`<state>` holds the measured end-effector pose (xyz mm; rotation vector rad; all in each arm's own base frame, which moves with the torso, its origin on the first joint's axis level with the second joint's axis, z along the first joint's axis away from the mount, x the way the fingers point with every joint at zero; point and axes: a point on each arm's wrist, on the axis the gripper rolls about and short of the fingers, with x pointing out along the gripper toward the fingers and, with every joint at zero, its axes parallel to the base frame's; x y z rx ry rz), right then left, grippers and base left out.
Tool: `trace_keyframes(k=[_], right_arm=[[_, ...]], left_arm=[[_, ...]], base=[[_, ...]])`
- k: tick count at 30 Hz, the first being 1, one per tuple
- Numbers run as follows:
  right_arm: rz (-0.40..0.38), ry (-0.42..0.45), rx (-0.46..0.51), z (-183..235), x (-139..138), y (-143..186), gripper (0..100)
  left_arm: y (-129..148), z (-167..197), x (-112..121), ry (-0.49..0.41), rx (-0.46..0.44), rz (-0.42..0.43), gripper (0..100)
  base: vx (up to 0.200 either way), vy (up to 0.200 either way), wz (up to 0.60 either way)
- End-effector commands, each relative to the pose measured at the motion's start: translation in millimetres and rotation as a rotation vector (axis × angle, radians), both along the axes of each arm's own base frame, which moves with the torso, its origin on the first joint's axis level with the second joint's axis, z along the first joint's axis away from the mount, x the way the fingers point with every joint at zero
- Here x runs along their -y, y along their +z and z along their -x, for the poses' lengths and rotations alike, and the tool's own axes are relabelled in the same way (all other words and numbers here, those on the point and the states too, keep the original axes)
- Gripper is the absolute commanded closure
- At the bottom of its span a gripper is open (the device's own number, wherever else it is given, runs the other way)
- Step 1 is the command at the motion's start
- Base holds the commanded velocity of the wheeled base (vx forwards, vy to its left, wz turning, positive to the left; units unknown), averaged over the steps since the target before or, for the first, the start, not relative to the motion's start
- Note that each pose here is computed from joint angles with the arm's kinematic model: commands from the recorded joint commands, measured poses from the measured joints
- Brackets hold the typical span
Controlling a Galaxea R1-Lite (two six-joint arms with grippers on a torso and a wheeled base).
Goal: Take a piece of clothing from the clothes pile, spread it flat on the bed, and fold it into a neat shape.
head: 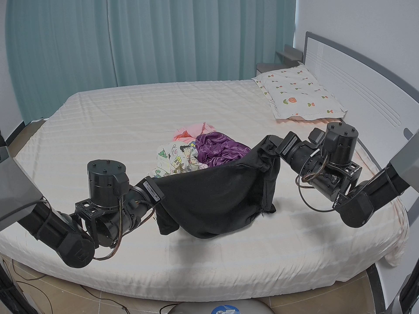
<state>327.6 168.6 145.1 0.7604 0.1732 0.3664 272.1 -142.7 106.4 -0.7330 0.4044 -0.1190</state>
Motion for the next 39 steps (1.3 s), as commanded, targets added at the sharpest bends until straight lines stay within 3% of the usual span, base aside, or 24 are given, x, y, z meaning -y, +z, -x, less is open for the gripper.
trace_keyframes(k=[1,26,39], right_arm=[[-0.001,0.010,-0.010,3.1,0.3,-1.8,100],[-0.062,0.105,0.104,42.5,-17.2,45.5,100],[-0.070,0.147,0.134,44.7,-31.2,52.6,100]], left_arm=[[0.6,-2.0,-7.5,0.020,-0.003,0.014,100],[25.5,24.1,-30.7,0.049,0.052,0.035,100],[41.1,24.5,-44.0,0.089,0.107,0.052,100]], base=[[0.000,0.200,0.00],[0.000,0.200,0.00],[0.000,0.200,0.00]])
